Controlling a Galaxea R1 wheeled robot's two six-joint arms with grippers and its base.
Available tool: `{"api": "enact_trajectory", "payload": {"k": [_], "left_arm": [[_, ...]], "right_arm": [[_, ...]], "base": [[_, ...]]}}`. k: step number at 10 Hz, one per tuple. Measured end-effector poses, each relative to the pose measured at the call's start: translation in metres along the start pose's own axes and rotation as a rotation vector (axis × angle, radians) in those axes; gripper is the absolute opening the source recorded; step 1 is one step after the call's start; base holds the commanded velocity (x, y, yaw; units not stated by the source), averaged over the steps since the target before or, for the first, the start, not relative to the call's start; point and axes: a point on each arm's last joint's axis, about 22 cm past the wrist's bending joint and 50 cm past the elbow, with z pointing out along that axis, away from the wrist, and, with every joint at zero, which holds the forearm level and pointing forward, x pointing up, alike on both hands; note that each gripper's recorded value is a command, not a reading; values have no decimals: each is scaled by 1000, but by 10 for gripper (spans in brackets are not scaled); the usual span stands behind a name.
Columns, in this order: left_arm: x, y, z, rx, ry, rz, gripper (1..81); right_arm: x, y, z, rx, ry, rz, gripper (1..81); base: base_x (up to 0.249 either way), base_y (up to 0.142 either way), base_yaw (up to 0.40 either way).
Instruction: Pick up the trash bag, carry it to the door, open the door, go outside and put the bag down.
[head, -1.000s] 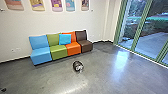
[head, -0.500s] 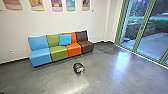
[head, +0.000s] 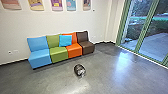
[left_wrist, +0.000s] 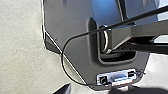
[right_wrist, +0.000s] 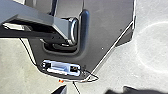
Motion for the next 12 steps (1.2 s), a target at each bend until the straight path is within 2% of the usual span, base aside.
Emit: {"api": "enact_trajectory", "payload": {"k": [1, 3, 5, 8, 12], "left_arm": [[-1, -4, -1, 8, -3, 0, 811], [-2, -8, -1, 16, -5, 1, 811], [-2, -7, -1, 15, -5, 1, 811], [-2, -7, -1, 15, -5, 1, 811], [-2, -8, -1, 18, -6, 1, 811]], "right_arm": [[-1, 20, -3, -41, -3, -5, 811], [1, 33, -5, -67, -6, -5, 811], [7, 27, -2, -58, 4, -7, 811], [12, -4, 9, -17, 9, -11, 811], [11, 4, 6, -28, 6, -15, 811]], "base": [[158, 80, 0], [158, 80, 0], [158, 80, 0], [158, 70, 0], [157, 0, 0]]}}
